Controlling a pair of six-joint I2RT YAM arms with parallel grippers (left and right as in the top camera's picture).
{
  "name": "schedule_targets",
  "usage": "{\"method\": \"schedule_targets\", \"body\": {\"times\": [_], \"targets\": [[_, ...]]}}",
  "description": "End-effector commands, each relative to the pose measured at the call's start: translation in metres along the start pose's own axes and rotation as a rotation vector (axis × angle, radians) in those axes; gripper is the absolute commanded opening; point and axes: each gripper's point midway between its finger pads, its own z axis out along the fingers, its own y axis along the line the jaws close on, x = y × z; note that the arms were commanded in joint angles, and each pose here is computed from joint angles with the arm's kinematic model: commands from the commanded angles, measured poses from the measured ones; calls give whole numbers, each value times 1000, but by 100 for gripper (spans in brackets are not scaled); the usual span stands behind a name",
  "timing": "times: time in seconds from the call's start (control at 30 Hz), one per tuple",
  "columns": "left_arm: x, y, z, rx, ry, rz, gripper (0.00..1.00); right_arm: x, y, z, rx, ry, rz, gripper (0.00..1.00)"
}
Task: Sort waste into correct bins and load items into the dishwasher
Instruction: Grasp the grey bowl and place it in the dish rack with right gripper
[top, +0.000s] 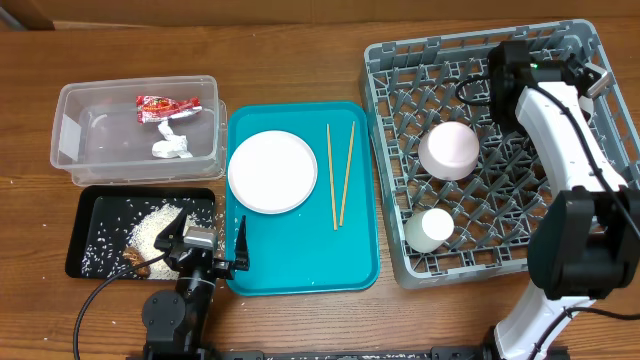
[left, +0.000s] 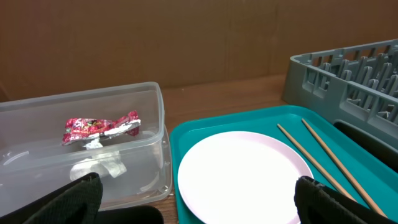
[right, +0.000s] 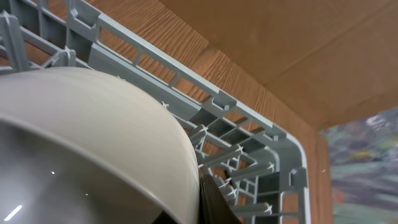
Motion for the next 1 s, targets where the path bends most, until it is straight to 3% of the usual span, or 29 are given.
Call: {"method": "schedule_targets", "body": {"times": [0.0,0.3,0.67,0.83,0.97], "targets": [[2,1,0,-3,-4,8,100,-1,1,4,42,-33,-59,4],[2,1,0,-3,-5,9,100,20,20,6,55,-13,-169,4],[2,1,0,-3,-5,9,100,42,40,-38,-23,-37,-286,4],[2,1,0,-3,-4,8,100,48,41,-53,-29,-60,-302,7],[2,1,0,-3,-5,9,100,55,38,-72,-38,-80,-344,19]]}}
